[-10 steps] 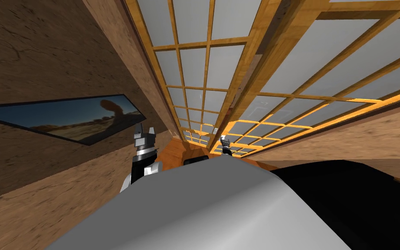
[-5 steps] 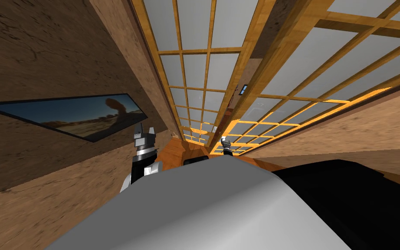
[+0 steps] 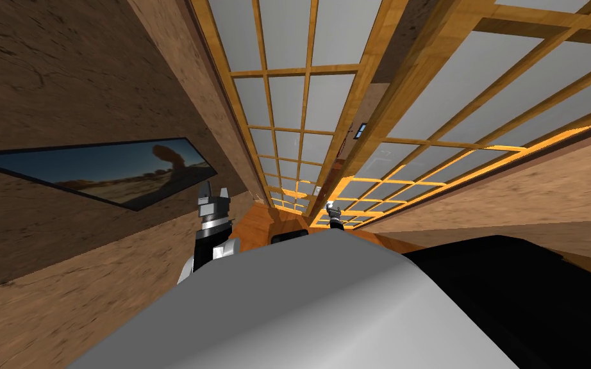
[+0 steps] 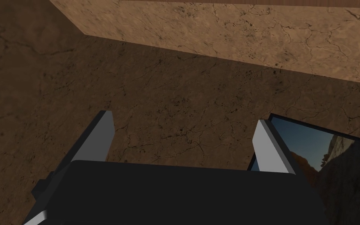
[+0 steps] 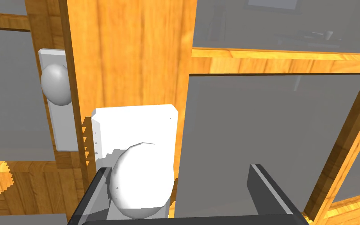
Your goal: Pull the door open
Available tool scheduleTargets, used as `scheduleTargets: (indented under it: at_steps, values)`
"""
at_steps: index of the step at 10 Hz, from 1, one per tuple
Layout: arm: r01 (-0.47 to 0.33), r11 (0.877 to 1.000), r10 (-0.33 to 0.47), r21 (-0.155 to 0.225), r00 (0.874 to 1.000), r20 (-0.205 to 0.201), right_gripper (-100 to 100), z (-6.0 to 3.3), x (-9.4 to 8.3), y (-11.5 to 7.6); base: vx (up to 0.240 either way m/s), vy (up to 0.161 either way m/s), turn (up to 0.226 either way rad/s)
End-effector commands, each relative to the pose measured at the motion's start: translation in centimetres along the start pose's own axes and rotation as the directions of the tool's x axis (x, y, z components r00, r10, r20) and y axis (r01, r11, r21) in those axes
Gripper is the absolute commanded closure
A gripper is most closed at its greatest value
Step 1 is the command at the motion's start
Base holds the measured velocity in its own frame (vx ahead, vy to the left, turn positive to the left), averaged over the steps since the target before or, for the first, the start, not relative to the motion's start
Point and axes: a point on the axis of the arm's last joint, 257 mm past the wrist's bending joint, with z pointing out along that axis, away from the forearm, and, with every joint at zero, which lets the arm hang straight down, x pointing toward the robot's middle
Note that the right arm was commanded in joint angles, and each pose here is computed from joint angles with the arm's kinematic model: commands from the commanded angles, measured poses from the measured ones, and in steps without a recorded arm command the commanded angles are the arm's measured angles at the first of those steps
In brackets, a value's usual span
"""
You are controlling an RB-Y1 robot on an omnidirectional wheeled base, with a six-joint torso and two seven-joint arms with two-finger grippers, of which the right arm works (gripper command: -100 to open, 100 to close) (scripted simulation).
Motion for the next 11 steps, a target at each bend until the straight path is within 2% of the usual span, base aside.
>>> scheduleTargets:
  at_steps: [1,2,3,5,7,10,11]
  values:
    - [0.021,0.999,-0.021,-0.031,1.0,0.019,100,-0.11,-0.7,2.2,0.0,-0.003,-0.012]
    - [0.035,0.999,-0.034,-0.038,0.999,0.036,100,-0.49,-1.4,2.8,0.014,0.003,0.014]
    - [0.001,1.0,-0.001,0.027,1.0,-0.011,100,0.44,0.0,-0.4,-0.11,0.023,0.184]
    - [-0.001,0.998,0.002,0.057,1.0,-0.022,100,0.59,0.5,-1.1,-0.175,-0.009,0.138]
    - [-0.004,0.994,0.008,0.109,0.999,-0.039,100,0.76,1.2,-2.3,-0.193,-0.043,0.12]
    - [-0.008,0.98,0.021,0.198,0.998,-0.062,100,0.79,2.3,-4.4,-0.225,-0.076,0.175]
    - [-0.01,0.971,0.028,0.24,0.997,-0.071,100,0.7,2.8,-5.3,-0.237,-0.098,0.211]
